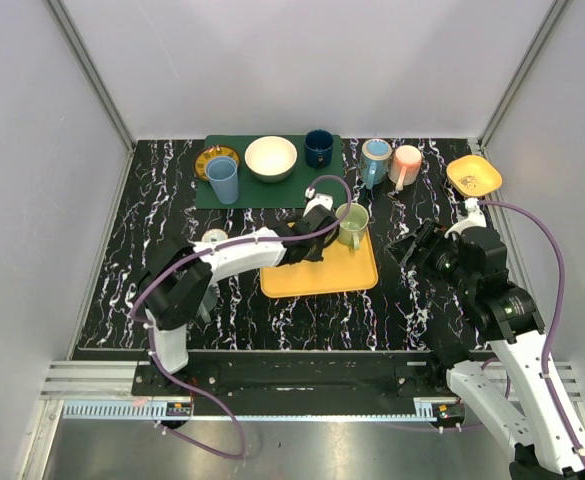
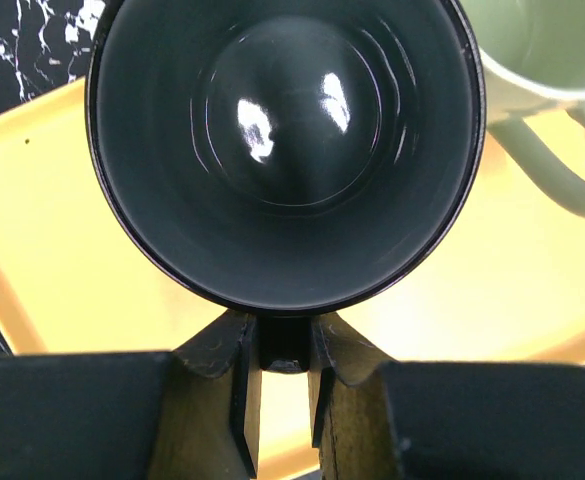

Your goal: Turn the mug right side up

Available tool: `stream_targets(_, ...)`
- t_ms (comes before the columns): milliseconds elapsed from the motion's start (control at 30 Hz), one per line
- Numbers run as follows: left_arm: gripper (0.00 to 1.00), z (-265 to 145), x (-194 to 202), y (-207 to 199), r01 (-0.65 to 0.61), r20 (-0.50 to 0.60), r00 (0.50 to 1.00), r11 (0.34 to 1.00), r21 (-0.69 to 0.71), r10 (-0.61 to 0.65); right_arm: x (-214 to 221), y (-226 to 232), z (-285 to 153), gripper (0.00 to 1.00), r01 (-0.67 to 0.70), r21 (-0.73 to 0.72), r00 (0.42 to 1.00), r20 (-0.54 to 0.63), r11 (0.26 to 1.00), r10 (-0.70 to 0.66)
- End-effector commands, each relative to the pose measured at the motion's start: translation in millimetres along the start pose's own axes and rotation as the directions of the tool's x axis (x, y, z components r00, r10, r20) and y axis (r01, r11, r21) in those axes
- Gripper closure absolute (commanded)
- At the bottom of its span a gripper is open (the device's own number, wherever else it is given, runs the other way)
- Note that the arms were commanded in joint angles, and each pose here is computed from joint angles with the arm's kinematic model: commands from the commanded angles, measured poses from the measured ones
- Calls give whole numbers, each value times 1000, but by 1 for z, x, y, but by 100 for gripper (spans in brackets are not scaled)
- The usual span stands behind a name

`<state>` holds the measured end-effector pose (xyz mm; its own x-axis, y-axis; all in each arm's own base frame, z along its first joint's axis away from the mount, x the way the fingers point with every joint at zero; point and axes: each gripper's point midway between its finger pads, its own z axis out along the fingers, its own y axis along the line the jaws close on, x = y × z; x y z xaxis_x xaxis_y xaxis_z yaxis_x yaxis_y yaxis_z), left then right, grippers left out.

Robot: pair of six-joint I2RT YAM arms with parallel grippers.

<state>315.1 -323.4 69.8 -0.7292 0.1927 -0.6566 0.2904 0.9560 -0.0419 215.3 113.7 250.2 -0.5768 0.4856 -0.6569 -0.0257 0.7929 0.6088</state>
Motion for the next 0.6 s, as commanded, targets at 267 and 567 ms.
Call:
stream_targets(267, 100, 16, -39, -5, 16, 62, 998, 1000, 23, -17, -3, 4, 8, 26, 14, -22, 1000, 13, 1000, -14)
stream_targets(567, 62, 12, -34, 4, 5, 34, 999, 1000, -19, -5, -6, 5, 6, 26, 13, -22, 1000, 19, 1000, -13)
